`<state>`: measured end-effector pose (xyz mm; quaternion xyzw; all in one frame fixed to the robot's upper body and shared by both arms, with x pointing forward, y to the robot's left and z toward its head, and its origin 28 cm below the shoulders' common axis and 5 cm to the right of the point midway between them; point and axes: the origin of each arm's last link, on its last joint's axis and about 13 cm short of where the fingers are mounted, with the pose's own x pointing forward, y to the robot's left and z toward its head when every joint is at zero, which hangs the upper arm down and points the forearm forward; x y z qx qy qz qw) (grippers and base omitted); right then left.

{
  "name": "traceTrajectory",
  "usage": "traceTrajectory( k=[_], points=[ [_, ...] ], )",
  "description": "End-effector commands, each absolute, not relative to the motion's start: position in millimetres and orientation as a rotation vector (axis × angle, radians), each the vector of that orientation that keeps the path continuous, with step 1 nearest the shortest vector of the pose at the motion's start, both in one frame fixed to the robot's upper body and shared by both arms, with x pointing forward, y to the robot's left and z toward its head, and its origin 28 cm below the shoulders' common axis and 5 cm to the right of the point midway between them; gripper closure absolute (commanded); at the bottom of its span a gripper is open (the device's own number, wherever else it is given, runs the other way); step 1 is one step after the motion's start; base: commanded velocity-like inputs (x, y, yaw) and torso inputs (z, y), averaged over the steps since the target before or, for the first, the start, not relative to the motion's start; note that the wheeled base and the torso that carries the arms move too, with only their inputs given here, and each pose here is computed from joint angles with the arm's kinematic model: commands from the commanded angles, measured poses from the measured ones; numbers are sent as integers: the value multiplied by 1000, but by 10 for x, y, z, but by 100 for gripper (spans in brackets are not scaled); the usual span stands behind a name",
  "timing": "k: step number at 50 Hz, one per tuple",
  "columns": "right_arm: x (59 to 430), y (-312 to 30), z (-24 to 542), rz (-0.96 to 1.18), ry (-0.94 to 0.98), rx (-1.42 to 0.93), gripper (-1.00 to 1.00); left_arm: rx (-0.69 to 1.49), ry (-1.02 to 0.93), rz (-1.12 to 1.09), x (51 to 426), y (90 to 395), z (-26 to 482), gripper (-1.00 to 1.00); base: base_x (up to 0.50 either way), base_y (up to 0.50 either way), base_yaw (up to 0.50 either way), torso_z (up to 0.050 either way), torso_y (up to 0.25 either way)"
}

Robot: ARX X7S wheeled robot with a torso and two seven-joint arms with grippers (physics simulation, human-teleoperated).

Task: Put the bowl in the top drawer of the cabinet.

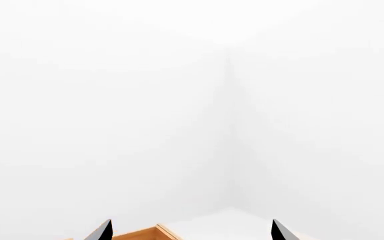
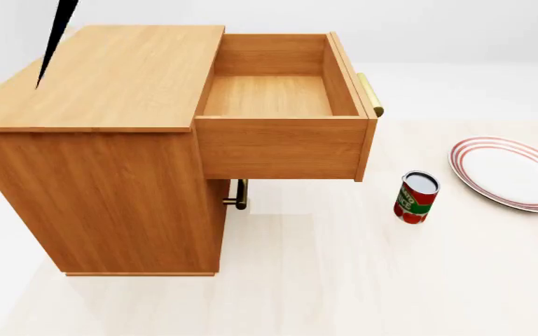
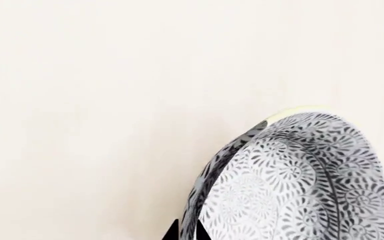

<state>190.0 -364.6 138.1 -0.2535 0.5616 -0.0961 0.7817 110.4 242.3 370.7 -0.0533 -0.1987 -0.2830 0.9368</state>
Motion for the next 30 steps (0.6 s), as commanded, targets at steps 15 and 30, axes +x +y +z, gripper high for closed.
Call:
traceTrajectory(
  k=[15,30],
  points=[
    [1681,-3594,1990,-221,1088,-588,100,-148,-474,-533,963,2539,3715,-100,0,0,0,0,0],
    [1608,-3471,2594,-201,973,-701,100,-170,-495,-529,955,2582,3677,-100,0,0,0,0,0]
  ],
)
